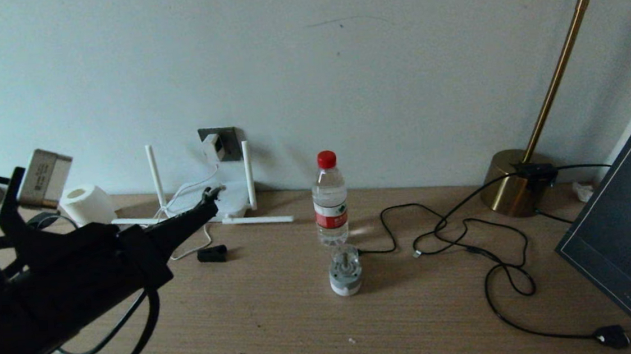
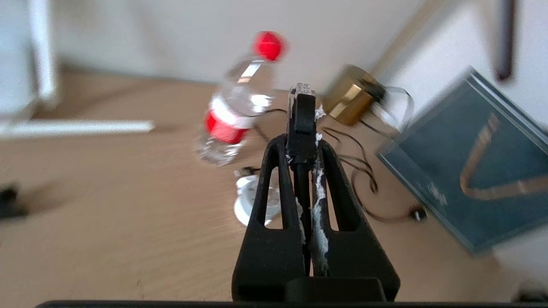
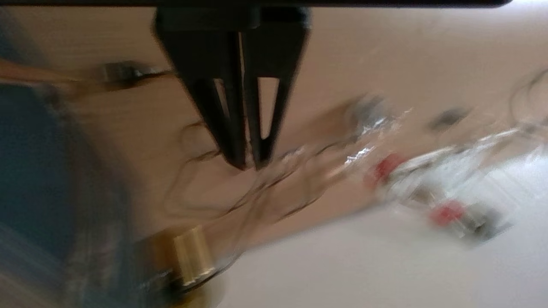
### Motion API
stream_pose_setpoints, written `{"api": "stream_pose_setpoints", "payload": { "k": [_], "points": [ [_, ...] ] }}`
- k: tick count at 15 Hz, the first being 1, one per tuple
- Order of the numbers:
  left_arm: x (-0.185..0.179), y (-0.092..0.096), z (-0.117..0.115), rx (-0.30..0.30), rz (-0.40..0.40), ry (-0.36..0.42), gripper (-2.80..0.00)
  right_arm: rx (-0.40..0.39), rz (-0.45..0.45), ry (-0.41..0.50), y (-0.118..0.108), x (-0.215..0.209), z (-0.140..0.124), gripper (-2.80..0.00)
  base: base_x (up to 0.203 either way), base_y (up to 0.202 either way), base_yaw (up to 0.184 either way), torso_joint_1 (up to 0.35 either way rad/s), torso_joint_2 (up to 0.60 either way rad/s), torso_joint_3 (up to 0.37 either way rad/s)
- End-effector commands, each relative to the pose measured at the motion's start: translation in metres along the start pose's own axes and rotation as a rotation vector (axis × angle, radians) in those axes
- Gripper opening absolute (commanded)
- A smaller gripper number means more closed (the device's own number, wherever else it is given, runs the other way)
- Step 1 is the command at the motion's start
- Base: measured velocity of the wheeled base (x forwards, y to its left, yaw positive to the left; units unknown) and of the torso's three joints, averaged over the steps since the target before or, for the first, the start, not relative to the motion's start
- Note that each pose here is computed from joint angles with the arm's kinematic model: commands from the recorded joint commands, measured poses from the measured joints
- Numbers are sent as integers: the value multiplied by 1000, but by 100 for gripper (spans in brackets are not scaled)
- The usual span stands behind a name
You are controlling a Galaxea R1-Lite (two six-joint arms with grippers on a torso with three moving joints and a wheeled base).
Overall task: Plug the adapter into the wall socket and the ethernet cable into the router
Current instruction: Hand it to the other hand, then align cable and router interface
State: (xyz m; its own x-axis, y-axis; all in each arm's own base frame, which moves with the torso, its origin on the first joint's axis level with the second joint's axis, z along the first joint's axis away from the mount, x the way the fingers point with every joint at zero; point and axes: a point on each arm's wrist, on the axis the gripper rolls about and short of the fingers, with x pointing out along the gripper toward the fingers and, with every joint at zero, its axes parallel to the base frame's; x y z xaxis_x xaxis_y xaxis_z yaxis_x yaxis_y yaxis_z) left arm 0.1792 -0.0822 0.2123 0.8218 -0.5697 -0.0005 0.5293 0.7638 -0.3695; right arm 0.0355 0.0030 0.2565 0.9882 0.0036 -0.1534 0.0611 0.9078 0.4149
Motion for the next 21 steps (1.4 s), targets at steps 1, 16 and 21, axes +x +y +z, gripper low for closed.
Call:
{"api": "stream_pose_setpoints", "payload": {
  "k": [1,16,21],
  "points": [
    [5,5,-6,-18,55,19,-280,-31,-59,-123,-9,-26,-3,-280,0,0,0,0,0,0],
    [66,127,-74,24,520,242,-280,-551,84,85,-76,-10,-160,-280,0,0,0,0,0,0],
    [79,141,-85,53,524,247,-280,-575,52,-48,-80,-23,-167,-280,0,0,0,0,0,0]
  ]
}}
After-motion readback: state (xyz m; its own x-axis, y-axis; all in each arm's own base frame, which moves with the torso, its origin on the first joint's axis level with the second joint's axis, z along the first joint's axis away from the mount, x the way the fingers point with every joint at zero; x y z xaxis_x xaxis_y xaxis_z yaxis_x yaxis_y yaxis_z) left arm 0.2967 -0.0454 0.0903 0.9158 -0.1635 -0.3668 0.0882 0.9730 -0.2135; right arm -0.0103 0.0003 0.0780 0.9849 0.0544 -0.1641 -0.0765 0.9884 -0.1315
